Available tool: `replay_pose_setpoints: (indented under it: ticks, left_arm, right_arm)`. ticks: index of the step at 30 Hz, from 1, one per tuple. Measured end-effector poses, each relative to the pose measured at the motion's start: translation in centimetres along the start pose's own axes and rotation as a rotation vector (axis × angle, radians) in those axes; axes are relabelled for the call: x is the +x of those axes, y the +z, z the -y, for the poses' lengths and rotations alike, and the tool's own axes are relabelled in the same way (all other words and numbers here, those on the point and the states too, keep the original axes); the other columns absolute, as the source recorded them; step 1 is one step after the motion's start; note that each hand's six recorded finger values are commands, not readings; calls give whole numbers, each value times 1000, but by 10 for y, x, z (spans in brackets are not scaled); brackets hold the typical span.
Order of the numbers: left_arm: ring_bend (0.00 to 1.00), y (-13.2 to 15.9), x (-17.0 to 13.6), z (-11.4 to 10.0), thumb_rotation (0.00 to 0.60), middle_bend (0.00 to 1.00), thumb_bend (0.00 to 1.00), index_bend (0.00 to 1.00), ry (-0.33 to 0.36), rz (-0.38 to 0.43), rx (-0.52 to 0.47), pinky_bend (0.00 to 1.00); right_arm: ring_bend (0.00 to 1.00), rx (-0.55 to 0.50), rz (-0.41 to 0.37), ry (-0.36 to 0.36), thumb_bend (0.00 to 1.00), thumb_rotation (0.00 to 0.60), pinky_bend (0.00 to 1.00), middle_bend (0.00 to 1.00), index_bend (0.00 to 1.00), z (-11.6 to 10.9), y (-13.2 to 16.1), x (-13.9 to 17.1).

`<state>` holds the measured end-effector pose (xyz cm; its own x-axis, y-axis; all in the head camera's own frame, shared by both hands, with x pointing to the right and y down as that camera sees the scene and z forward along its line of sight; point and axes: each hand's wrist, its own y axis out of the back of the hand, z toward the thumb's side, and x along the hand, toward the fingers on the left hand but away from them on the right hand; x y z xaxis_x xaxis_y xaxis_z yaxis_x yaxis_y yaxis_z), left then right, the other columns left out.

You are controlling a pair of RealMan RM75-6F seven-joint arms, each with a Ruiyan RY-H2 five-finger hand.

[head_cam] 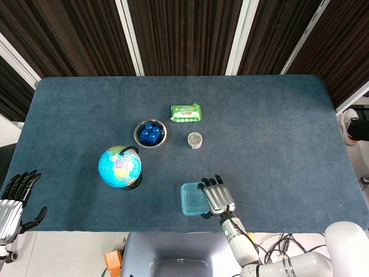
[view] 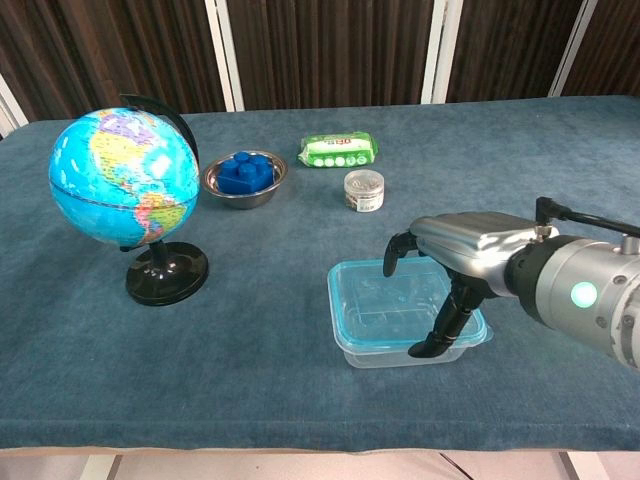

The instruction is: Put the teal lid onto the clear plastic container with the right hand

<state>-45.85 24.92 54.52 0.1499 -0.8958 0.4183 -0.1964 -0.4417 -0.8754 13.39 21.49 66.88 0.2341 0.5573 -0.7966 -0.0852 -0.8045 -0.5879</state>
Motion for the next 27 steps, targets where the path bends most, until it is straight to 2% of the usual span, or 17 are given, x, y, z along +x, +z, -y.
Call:
replay_pose_setpoints:
  ticks: [13,27]
  left_arm:
    - [5,0,0,-1,600,39,347,0,3,1,-6,0]
    - [6,0,1,-2,600,39,344,0,6,5,-14,0]
  right_arm:
    - [134,45,-15,16,42,600,15,306,307,-3,-1,3]
    - [86,71,-29,-5,43,600,0,233,192,-6,1,4]
